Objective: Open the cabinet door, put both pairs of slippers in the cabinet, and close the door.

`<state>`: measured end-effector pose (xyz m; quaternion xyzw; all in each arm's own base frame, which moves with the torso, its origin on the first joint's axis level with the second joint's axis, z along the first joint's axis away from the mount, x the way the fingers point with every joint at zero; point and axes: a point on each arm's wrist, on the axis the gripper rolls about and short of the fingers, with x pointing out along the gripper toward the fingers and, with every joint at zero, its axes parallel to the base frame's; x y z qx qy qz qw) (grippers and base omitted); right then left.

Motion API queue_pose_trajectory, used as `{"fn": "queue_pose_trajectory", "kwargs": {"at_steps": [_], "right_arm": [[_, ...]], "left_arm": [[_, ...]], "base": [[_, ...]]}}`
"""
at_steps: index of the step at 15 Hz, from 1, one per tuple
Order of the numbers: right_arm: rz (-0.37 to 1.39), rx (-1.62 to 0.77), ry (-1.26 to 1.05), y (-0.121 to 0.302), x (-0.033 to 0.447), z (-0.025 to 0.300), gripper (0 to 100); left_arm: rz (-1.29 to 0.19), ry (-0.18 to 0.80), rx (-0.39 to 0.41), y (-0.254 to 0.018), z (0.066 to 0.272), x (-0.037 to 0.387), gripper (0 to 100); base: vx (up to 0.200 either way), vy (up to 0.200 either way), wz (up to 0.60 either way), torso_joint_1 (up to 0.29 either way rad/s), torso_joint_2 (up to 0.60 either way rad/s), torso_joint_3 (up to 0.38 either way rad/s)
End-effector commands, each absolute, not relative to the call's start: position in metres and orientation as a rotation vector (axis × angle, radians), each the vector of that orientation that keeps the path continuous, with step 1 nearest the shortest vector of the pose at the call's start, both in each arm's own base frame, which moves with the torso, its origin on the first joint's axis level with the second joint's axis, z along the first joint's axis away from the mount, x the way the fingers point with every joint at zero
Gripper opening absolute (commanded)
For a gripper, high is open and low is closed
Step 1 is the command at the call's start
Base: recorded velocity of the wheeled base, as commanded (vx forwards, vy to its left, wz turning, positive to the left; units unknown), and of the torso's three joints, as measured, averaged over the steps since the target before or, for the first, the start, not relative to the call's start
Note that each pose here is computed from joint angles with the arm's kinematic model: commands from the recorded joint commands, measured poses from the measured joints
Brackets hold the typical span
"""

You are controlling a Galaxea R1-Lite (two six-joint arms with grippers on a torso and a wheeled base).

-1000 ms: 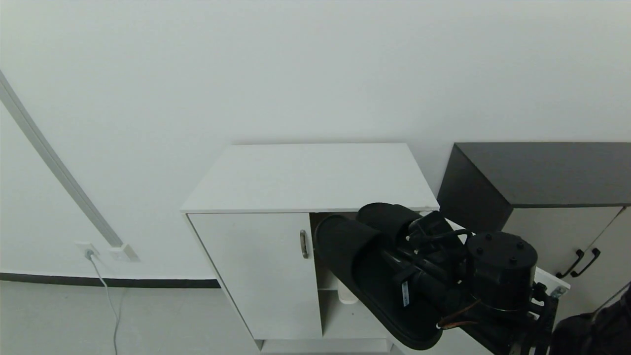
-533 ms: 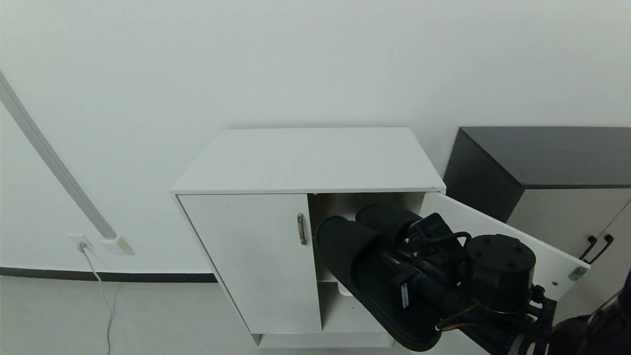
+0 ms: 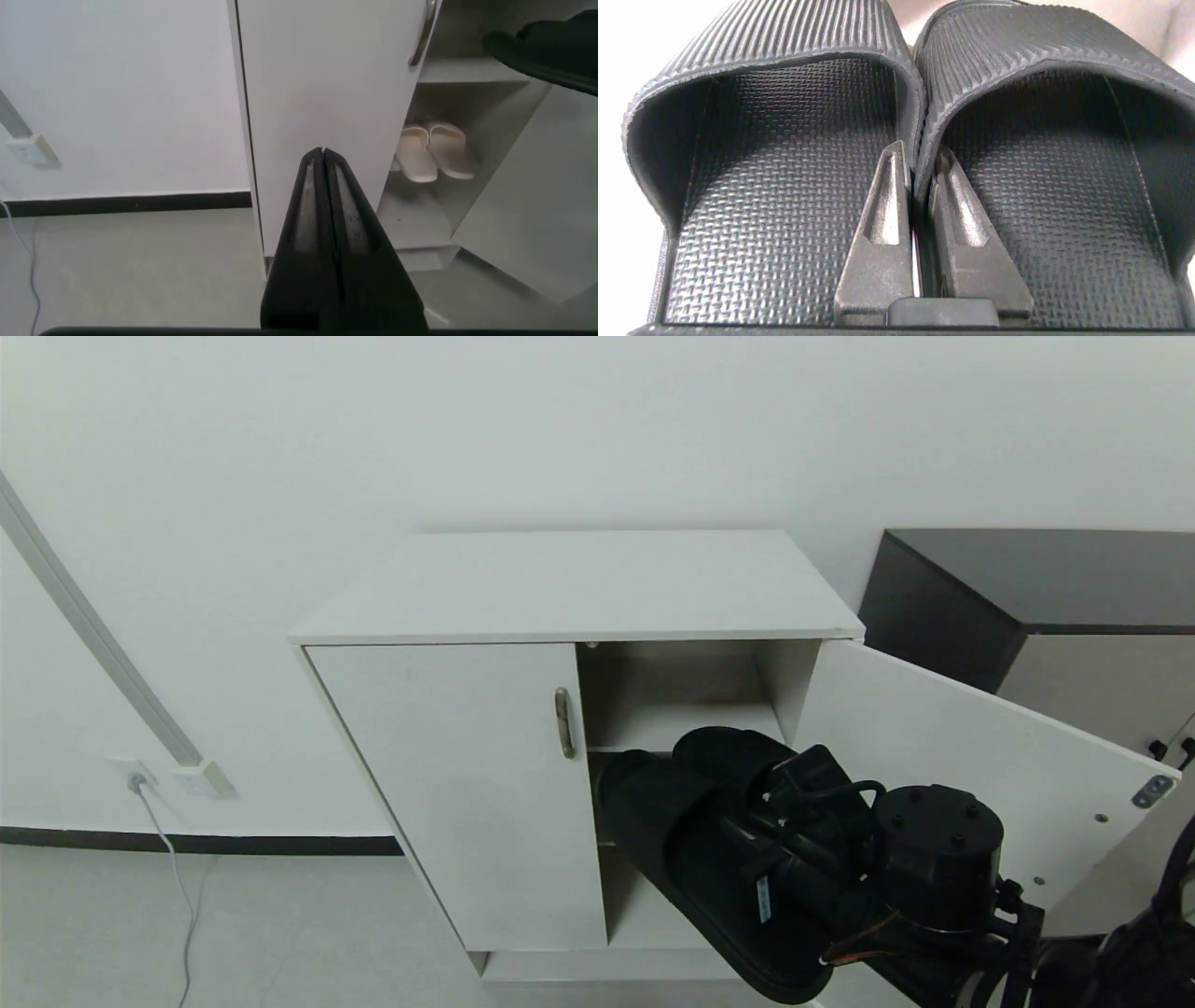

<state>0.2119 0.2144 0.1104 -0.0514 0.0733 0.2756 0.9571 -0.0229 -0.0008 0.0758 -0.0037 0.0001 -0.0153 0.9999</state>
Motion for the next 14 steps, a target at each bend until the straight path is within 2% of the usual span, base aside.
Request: {"fn": "queue_pose_trajectory", "kwargs": {"at_steps": [1,8,14], "right_arm": [[0.560,-0.108,0.154,0.2150,0.2124,0.1085,0],[0.560,-0.104,0.149,0.2155,0.2129,0.1077,0],[0.560,-0.104,0.149,0.2155,0.2129,0.1077,0]], "left_arm": [[-0.031,0.002,-0.008,-0.0008,0.0758,-0.0228,0],[-0.031,0.002,-0.008,-0.0008,0.0758,-0.0228,0],[-0.031,0.000,-0.008,-0.0008,0.0757,-0.0229,0]], "base": [[0.000,0.000,0.00,-0.188,0.50,0.325],[0.000,0.000,0.00,-0.154,0.49,0.321],[0.000,0.000,0.00,-0.089,0.45,0.352]]}}
